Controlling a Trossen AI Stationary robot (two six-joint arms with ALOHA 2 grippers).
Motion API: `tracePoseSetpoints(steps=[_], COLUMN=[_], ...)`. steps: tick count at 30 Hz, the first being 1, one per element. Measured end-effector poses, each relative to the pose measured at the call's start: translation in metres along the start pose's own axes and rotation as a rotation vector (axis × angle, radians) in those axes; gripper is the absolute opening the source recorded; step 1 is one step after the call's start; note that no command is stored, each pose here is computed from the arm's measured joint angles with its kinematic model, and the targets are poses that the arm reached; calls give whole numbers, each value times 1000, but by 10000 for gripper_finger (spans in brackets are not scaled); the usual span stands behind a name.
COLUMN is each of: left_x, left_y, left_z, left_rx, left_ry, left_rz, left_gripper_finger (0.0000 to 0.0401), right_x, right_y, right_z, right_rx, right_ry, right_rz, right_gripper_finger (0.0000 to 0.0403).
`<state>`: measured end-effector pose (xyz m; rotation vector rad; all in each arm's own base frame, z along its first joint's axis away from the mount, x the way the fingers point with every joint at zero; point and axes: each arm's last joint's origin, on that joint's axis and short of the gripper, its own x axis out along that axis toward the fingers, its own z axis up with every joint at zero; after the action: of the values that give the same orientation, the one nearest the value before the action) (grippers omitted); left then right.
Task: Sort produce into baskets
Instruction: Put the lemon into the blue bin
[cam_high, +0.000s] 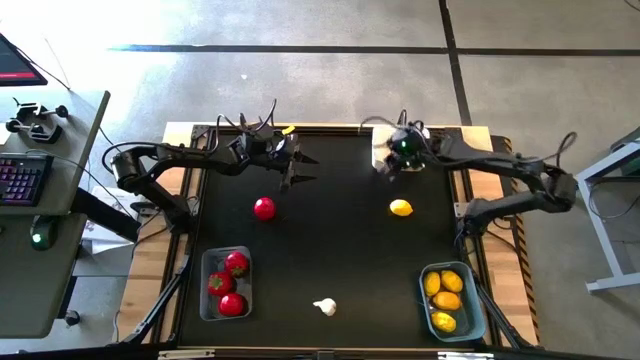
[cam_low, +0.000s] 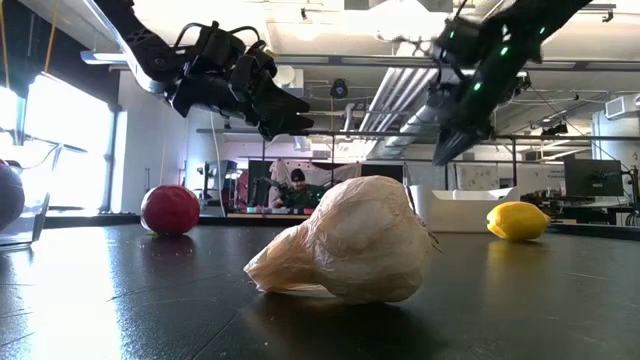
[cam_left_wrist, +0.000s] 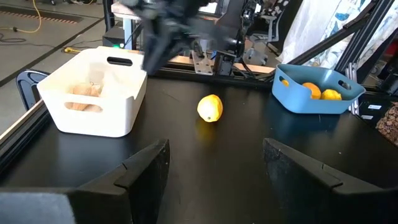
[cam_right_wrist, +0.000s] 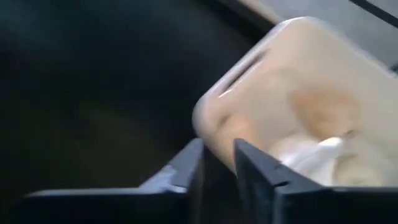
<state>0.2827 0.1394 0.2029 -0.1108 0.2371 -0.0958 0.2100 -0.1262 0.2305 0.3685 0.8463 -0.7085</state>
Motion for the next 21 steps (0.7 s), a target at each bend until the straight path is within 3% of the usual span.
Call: tracePoseSetpoints(steps=[4,7,12,17,21], left_x=[0,0,0,0,0], left_y=[0,0,0,0,0], left_z=[0,0,0,0,0], left_rx=[12,17,17,17,17], left_ry=[0,-1,0,0,0], left_rz=[0,0,0,0,0], left_gripper_finger=[243,243,243,243,243], right_x=[-19,-25,-30,-32,-33], right_y=[27,42,59,65,64], right_z=[-18,-34,-53,-58,-60], right_rx=[-84,-113,-155,-152,-160], right_ry=[78,170,280,300,326], right_rz=[67,82,74,71,69], right_gripper_finger=[8,18,107,222,283])
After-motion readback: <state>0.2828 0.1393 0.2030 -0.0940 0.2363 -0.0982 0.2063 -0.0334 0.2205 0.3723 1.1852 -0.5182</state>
